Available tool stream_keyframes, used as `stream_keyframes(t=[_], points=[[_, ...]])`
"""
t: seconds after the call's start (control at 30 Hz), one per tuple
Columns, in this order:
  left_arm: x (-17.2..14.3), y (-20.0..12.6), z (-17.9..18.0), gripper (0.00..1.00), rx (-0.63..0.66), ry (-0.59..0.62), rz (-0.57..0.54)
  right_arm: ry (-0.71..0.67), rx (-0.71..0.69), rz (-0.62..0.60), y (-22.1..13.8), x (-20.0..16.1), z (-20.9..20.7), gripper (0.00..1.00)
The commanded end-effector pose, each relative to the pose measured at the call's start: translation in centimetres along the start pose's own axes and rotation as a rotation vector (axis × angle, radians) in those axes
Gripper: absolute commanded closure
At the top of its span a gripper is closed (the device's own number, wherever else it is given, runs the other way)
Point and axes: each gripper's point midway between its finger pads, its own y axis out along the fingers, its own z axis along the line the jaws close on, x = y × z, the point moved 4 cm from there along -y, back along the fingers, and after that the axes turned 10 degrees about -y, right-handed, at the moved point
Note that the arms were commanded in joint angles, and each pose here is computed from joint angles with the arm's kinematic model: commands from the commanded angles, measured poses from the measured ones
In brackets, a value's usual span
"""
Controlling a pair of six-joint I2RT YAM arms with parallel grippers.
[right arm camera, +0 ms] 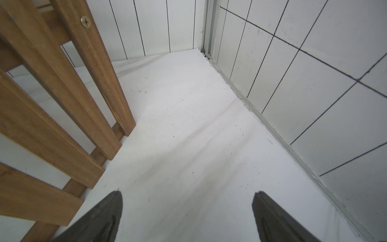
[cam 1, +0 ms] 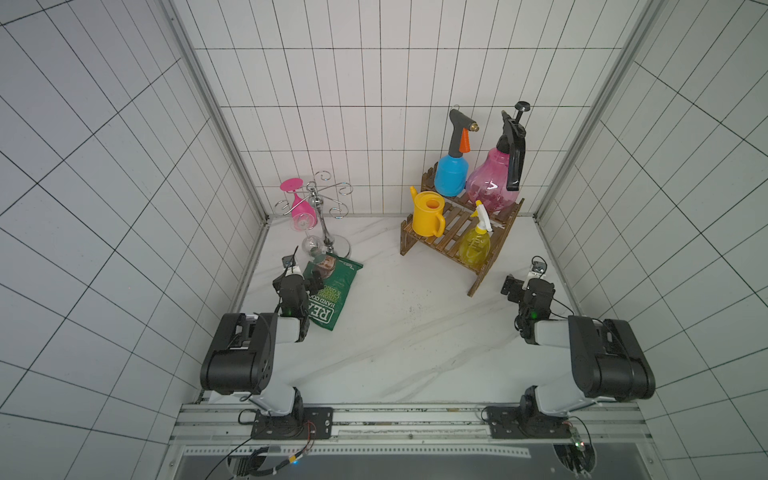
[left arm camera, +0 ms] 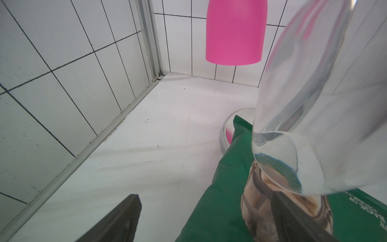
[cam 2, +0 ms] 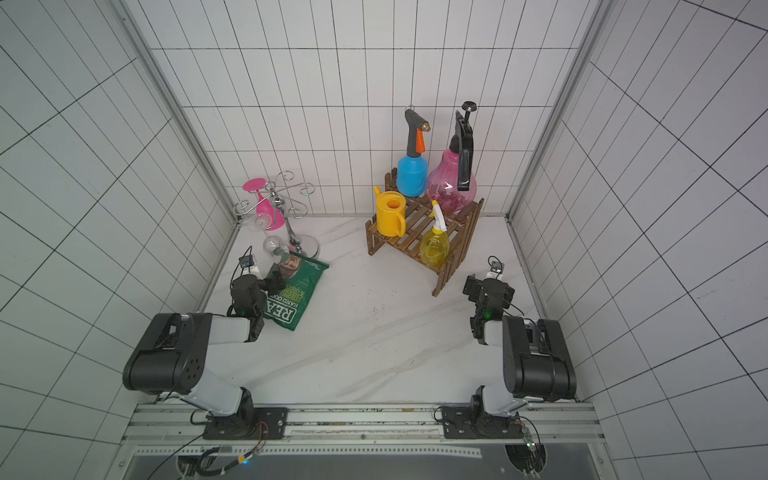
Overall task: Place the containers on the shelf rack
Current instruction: Reset both arms
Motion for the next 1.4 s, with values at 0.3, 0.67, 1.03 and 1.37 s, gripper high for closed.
stream_keyframes(t=[0.3, 0.67, 1.03, 1.37], points=[[0.8, 0.0, -0.5, 0.02, -0.018, -0.011, -0.01, 0.006, -0.022, -0.059, -0.7, 0.5, -0.3, 0.01], [0.8, 0.0, -0.5, 0.02, -0.017, -0.012, -0.009, 0.014, -0.037, -0.188, -3.1, 0.2, -0.4, 0.01], [0.9, 0.1, -0.5, 0.02, -0.016, -0.012, -0.012, -0.014, -0.013, -0.213, -3.6, 0.1, 0.3, 0.01], [0.8, 0.0, -0.5, 0.02, -0.017, -0.013, -0.01, -0.005, -0.018, -0.239, -4.1, 0.0, 0.1, 0.01]])
